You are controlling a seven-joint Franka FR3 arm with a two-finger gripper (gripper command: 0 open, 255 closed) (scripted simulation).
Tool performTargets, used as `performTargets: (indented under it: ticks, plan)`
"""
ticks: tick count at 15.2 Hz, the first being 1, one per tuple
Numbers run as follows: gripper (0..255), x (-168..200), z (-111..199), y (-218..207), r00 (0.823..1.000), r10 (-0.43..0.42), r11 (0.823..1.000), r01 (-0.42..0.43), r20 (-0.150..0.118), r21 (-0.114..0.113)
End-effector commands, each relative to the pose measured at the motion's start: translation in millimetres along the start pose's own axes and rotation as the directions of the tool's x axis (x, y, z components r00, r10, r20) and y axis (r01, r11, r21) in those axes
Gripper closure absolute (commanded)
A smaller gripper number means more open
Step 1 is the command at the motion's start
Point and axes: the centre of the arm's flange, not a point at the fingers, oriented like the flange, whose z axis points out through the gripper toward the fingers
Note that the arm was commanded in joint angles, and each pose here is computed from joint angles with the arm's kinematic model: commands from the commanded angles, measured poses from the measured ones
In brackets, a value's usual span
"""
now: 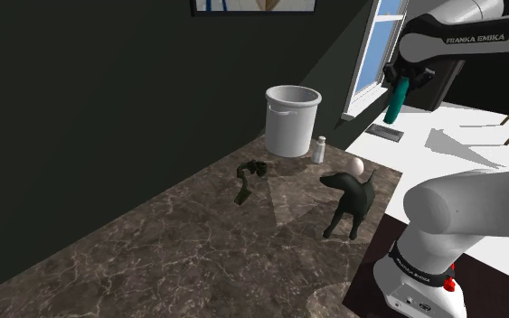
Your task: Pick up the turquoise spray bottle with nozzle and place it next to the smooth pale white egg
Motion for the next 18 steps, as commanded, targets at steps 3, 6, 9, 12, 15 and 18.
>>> performTargets:
  ticks: [3, 6, 9, 12, 15, 18]
  plan:
    - [255, -11, 20, 1, 1.0, 0.0, 1.0, 0.0, 0.0, 0.001]
    - [255, -19, 33, 1, 1.0, 0.0, 1.0, 0.0, 0.0, 0.001]
    - [255, -27, 47, 1, 1.0, 0.0, 1.0, 0.0, 0.0, 0.001]
    - [255, -35, 60, 1, 1.0, 0.0, 1.0, 0.0, 0.0, 0.001]
    - [255, -44, 74, 1, 1.0, 0.0, 1.0, 0.0, 0.0, 0.001]
    - [255, -52, 87, 1, 1.0, 0.0, 1.0, 0.0, 0.0, 0.001]
